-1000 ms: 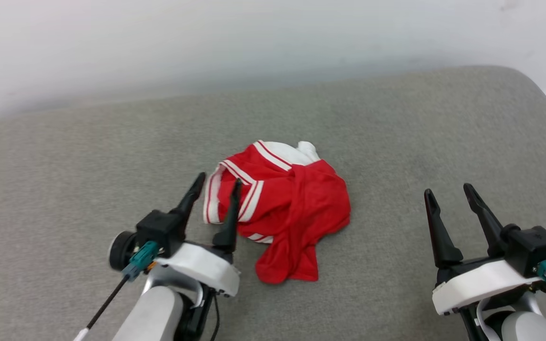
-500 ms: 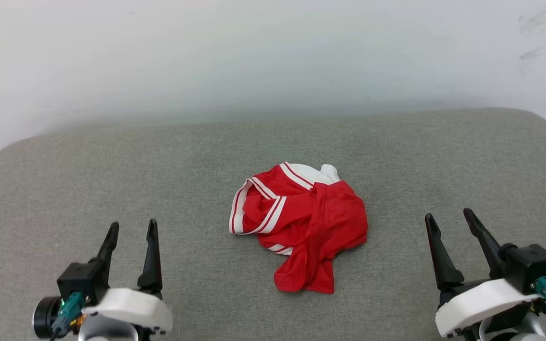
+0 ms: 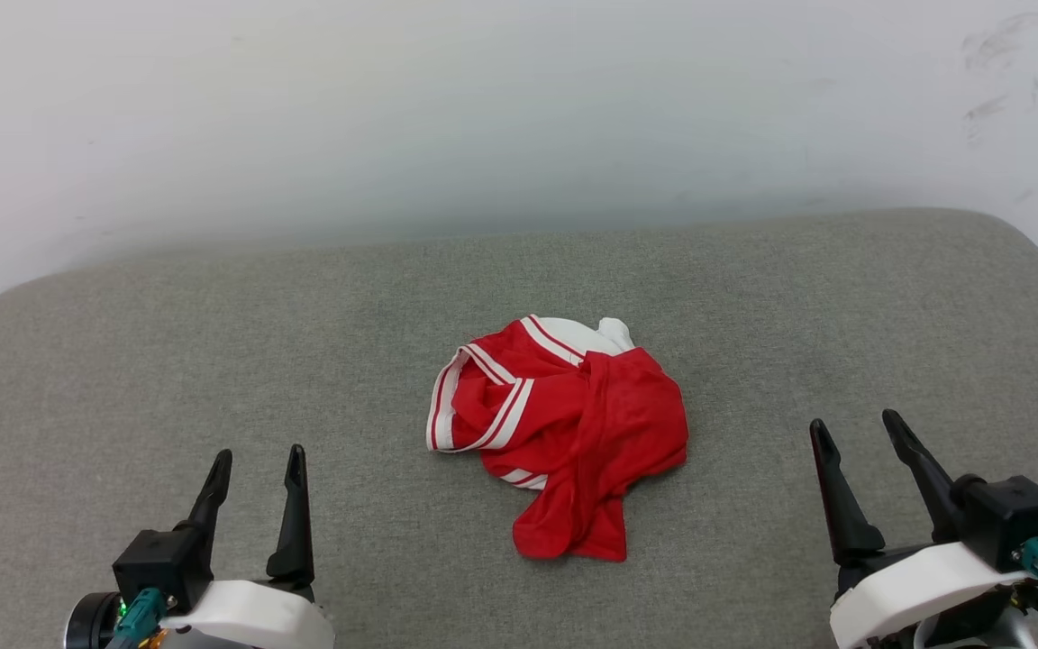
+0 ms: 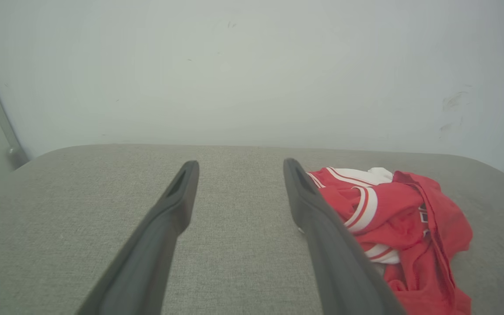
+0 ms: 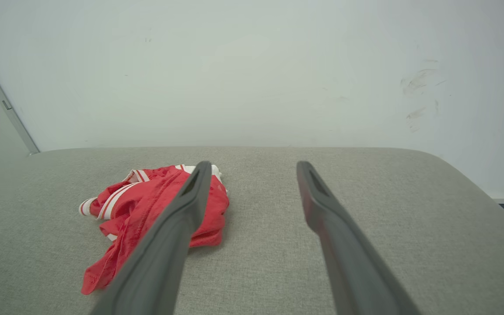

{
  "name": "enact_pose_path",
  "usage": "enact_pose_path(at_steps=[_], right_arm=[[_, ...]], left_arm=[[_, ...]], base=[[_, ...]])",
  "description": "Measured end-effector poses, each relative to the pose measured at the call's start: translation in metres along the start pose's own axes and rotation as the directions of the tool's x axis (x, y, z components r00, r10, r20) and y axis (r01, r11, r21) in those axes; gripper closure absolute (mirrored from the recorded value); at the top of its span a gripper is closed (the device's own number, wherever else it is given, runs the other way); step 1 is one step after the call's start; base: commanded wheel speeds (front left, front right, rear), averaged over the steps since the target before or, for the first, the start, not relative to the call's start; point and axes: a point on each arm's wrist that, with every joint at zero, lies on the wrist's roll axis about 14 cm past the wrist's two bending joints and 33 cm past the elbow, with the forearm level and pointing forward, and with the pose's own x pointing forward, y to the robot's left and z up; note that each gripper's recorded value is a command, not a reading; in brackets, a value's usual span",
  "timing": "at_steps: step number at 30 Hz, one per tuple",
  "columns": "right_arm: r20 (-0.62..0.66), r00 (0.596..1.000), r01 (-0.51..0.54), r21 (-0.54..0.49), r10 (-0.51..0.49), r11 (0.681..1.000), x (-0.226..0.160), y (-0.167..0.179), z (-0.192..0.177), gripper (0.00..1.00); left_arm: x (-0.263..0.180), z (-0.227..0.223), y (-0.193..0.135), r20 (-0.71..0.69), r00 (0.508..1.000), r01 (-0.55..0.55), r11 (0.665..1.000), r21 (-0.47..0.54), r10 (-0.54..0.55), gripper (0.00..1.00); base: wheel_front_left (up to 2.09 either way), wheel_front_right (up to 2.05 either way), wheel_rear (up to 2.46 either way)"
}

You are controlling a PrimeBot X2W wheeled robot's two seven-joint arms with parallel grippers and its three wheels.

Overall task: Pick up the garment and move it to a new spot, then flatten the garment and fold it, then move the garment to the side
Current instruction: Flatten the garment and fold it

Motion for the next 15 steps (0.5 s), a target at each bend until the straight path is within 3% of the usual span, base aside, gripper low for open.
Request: enact_pose_path(at_steps=[9, 12, 15], right_arm=[[-0.08, 0.997, -0.002, 0.021, 0.004, 1.0, 0.0, 0.001, -0.017, 0.0], [-0.192, 0.981, -0.011, 0.03, 0.016, 0.999, 0.005, 0.004, -0.035, 0.0], [-0.352, 0.933, -0.061, 0.06, 0.079, 0.996, 0.019, 0.019, -0.056, 0.0]], left_arm=[[0.0, 0.002, -0.002, 0.001, 1.0, 0.004, 1.0, -0.005, -0.004, 0.0], [0.001, 0.001, -0.003, -0.001, 1.0, 0.011, 1.0, -0.005, -0.011, 0.0], [0.004, -0.002, -0.006, -0.005, 1.0, 0.02, 1.0, -0.009, -0.02, 0.0]], base=[[0.0, 0.0, 0.0], [0.0, 0.0, 0.0], [0.0, 0.0, 0.0]])
